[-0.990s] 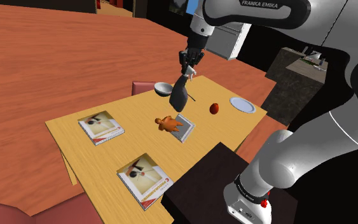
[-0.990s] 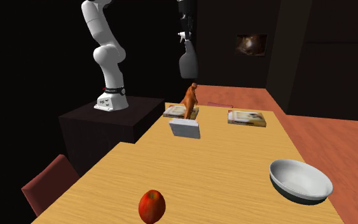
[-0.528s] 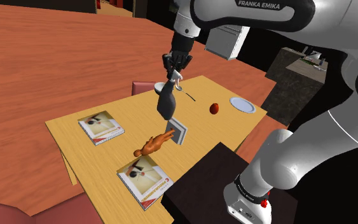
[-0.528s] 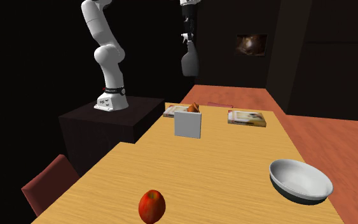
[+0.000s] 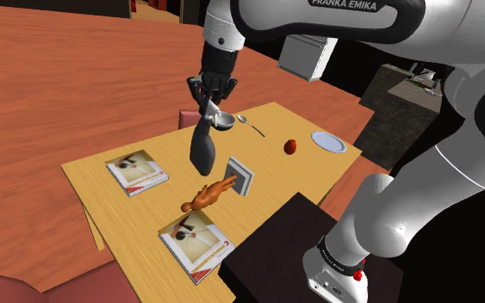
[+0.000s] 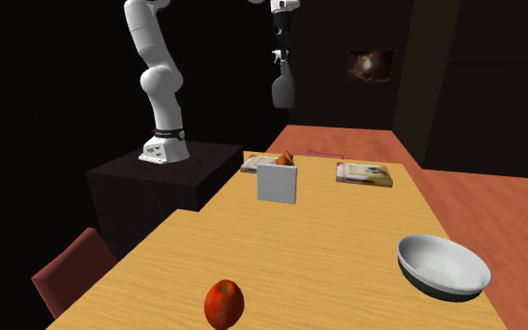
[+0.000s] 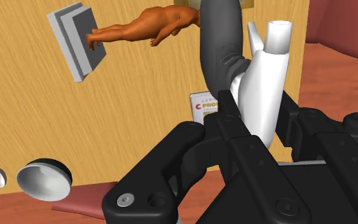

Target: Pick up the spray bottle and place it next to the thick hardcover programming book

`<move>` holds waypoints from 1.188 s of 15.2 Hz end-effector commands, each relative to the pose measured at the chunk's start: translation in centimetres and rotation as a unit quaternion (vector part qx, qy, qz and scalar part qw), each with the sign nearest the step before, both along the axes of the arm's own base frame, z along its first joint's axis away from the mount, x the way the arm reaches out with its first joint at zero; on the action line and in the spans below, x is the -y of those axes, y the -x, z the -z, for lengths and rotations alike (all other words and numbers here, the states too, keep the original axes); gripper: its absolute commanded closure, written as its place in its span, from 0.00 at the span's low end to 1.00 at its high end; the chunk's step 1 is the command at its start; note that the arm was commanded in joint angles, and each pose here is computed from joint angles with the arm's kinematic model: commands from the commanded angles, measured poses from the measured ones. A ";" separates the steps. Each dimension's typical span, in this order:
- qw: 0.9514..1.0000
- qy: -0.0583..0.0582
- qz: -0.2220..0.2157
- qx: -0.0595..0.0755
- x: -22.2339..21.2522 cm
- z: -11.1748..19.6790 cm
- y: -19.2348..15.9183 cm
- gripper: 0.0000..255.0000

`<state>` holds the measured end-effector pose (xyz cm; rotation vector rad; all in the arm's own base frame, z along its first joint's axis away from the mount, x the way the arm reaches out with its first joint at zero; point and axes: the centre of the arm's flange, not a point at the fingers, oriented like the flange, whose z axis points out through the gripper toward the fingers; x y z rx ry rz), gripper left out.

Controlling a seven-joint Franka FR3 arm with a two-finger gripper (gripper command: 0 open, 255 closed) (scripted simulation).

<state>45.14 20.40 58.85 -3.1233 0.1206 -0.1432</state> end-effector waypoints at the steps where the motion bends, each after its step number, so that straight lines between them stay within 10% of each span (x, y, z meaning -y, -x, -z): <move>1: 1.000 0.000 0.001 0.000 -2.7 0.0 0.4 1.00; 18: 1.000 0.000 0.001 0.000 -24.7 -0.1 2.0 1.00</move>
